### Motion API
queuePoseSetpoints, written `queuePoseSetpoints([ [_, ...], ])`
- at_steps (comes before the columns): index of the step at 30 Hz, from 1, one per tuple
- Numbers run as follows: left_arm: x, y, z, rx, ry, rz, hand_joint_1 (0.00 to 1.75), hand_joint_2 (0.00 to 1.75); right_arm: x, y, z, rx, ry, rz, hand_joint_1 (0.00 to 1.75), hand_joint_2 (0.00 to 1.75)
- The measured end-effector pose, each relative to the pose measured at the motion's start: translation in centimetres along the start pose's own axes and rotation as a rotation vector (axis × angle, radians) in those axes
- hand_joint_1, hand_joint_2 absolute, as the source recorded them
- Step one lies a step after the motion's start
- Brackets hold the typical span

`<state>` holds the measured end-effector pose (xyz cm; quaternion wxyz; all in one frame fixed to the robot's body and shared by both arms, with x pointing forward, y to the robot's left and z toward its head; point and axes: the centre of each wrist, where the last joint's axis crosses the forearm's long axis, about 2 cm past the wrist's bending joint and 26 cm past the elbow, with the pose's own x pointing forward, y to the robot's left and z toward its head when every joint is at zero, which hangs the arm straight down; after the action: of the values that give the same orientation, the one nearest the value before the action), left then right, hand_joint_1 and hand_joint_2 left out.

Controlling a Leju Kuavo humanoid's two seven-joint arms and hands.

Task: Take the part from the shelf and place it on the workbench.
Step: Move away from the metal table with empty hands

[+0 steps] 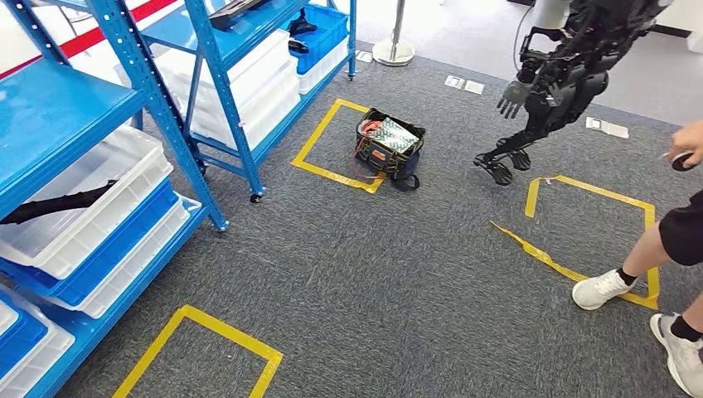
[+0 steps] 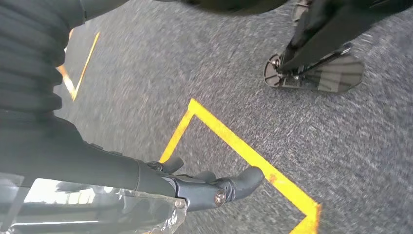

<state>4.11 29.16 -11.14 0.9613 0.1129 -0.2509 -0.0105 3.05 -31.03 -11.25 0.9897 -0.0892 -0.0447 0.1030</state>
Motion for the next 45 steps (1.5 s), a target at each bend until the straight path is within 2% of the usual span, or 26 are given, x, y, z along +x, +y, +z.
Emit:
queuePoseSetpoints([
  [45, -0.36, -0.09, 0.18, -0.01, 0.003, -0.001, 0.0, 0.0, 0.05, -0.22, -0.03, -0.002, -0.002, -0.004, 0.0, 1.75],
])
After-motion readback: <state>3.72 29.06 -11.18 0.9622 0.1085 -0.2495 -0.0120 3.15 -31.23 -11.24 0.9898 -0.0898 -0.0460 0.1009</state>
